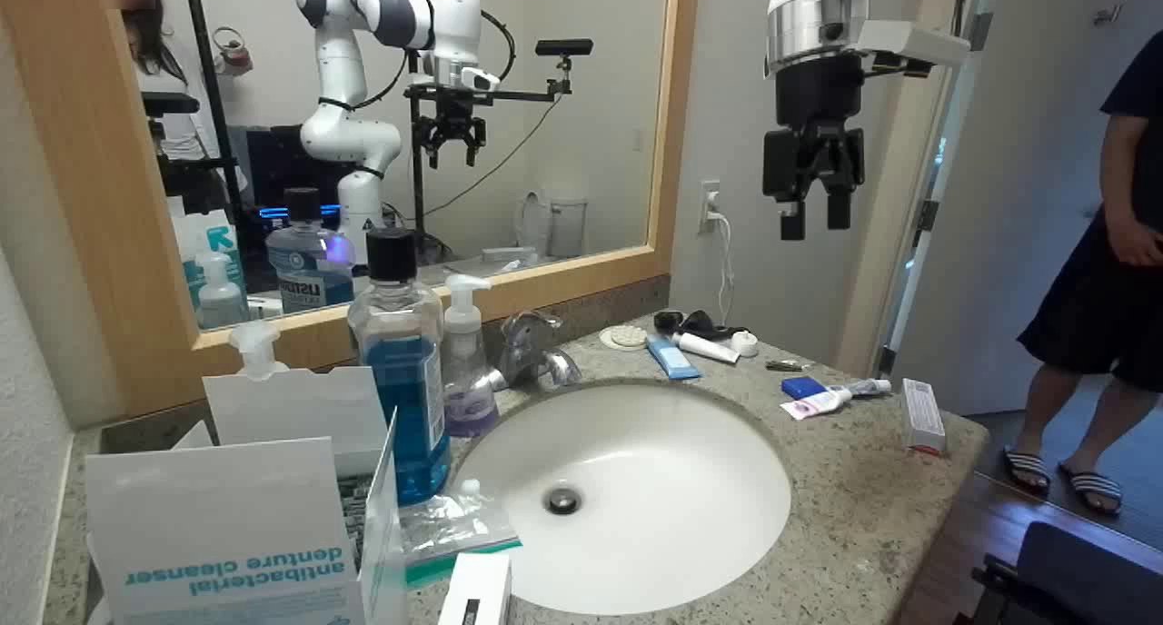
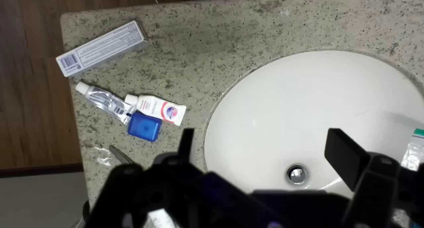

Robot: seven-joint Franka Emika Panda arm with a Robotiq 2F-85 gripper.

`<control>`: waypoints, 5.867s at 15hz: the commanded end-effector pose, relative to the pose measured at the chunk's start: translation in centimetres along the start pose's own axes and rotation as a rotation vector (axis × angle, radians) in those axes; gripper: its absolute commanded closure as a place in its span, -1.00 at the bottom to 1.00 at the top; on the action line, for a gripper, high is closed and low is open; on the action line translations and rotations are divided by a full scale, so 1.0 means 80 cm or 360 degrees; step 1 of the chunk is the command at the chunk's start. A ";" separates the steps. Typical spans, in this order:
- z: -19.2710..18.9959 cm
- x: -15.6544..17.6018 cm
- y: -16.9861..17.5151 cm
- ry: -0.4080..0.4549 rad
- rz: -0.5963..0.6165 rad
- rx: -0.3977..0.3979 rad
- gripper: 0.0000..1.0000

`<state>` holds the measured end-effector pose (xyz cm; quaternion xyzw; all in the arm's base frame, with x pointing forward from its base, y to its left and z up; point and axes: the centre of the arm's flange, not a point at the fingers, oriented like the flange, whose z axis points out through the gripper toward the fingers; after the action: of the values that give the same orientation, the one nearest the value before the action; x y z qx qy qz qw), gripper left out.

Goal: Press on the soap dispenser

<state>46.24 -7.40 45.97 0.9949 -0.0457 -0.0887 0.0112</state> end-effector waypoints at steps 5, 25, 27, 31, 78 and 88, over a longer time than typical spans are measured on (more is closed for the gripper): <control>0.000 0.000 0.000 0.0000 0.0000 0.0000 -1.00; 0.000 0.000 0.000 0.0000 0.0000 0.0000 -1.00; 0.000 0.000 0.000 0.0000 0.0000 0.0000 -1.00; 0.001 0.003 -0.002 -0.0005 0.0007 0.0002 -1.00; -0.161 0.211 -0.227 0.0373 -0.0450 0.0066 1.00; -0.173 0.230 -0.276 0.0350 -0.0542 0.0071 1.00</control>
<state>67.18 11.87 54.75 0.9915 0.1250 0.0285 -0.0205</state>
